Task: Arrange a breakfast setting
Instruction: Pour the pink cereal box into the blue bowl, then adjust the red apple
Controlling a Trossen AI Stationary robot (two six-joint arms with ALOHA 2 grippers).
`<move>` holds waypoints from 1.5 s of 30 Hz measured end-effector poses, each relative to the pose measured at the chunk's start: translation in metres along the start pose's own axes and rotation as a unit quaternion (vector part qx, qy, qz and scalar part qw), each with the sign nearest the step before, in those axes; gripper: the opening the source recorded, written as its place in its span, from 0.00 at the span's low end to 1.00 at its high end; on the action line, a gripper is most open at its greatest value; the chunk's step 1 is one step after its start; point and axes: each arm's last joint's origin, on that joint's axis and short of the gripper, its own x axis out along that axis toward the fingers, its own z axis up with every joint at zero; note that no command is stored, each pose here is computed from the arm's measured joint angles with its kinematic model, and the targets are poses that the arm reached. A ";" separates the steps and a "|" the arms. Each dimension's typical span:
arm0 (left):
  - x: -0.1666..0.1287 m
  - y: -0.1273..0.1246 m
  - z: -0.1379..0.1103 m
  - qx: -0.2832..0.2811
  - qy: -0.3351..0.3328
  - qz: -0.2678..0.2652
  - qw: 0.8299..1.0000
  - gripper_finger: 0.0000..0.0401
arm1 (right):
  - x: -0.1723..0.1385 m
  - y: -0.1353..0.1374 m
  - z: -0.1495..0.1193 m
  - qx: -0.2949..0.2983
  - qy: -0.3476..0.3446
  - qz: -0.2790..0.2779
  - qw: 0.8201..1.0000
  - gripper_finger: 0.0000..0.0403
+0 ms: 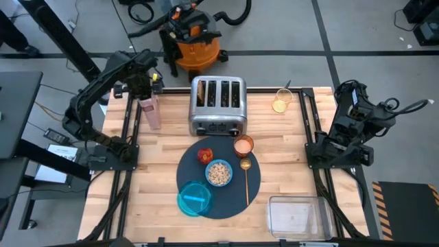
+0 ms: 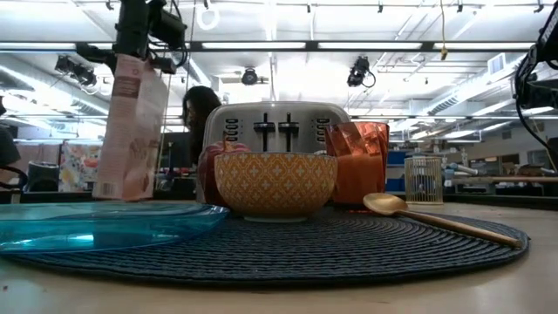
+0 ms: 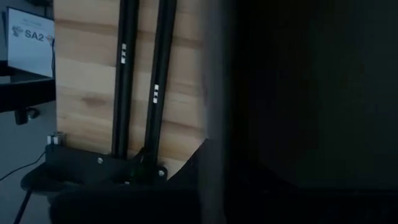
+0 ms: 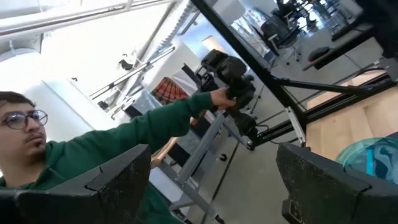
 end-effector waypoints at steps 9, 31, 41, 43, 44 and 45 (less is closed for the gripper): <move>-0.018 0.016 -0.012 -0.014 -0.030 -0.029 0.999 0.27 | 0.000 0.000 0.000 -0.001 0.000 0.000 1.000 0.87; -0.074 0.060 -0.046 -0.037 -0.132 -0.172 0.976 0.47 | 0.000 0.000 0.000 -0.003 0.000 0.000 1.000 0.87; -0.146 0.067 -0.079 0.056 -0.247 -0.360 0.898 0.47 | 0.000 0.000 0.000 -0.023 0.000 -0.001 1.000 0.87; -0.152 0.050 -0.091 0.105 -0.250 -0.411 0.870 0.47 | 0.000 -0.001 0.000 -0.032 -0.005 -0.008 0.999 0.87; -0.153 0.039 -0.099 0.127 -0.256 -0.431 0.856 0.47 | 0.000 -0.001 0.000 -0.035 -0.007 -0.011 0.999 0.87; -0.153 0.027 -0.107 0.149 -0.265 -0.448 0.841 0.46 | 0.000 -0.001 0.000 -0.039 -0.008 -0.013 0.999 0.87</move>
